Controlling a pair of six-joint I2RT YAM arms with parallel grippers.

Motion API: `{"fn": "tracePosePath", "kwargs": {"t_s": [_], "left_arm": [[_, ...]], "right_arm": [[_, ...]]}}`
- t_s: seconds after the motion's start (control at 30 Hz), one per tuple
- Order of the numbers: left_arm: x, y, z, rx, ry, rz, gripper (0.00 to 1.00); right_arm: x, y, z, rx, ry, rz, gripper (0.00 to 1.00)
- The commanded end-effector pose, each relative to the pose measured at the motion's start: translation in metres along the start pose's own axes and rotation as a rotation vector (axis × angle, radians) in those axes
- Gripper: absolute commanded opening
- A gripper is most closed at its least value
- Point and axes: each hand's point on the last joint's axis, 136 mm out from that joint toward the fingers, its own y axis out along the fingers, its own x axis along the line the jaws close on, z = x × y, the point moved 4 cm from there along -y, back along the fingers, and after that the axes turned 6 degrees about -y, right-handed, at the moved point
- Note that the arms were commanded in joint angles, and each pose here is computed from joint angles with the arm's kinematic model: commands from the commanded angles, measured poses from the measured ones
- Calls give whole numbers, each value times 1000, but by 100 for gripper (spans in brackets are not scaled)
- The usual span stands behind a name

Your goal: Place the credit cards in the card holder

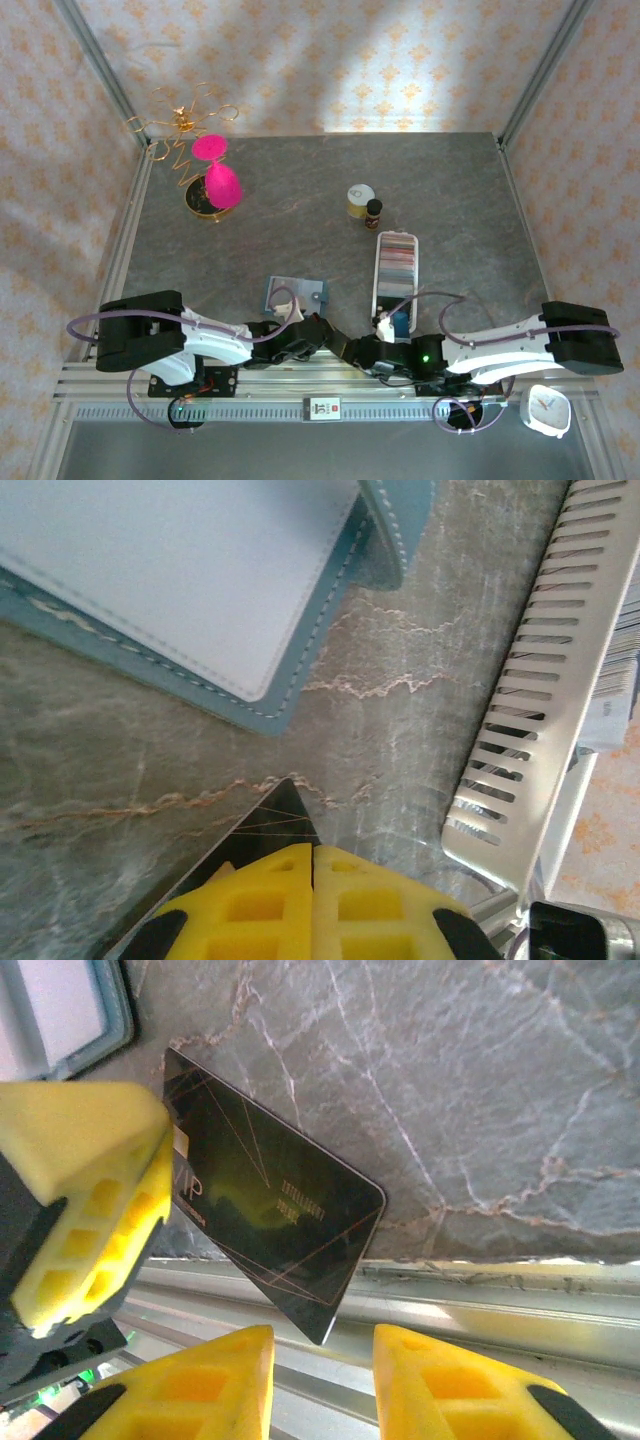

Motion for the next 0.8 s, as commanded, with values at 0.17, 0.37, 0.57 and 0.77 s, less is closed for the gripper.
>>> {"fn": "tracePosePath", "kwargs": {"t_s": [0.17, 0.37, 0.57, 0.77], "left_arm": [[20, -1, -1, -2, 22, -38, 0], [23, -1, 2, 2, 16, -39, 0], [25, -2, 0, -5, 13, -43, 0], [25, -1, -1, -11, 14, -46, 0]], "right_arm": [[-3, 6, -4, -50, 39, 10, 29], [-9, 11, -3, -49, 37, 61, 29], [-16, 7, -4, -56, 16, 131, 32], [-21, -3, -9, -69, 59, 92, 32]]}}
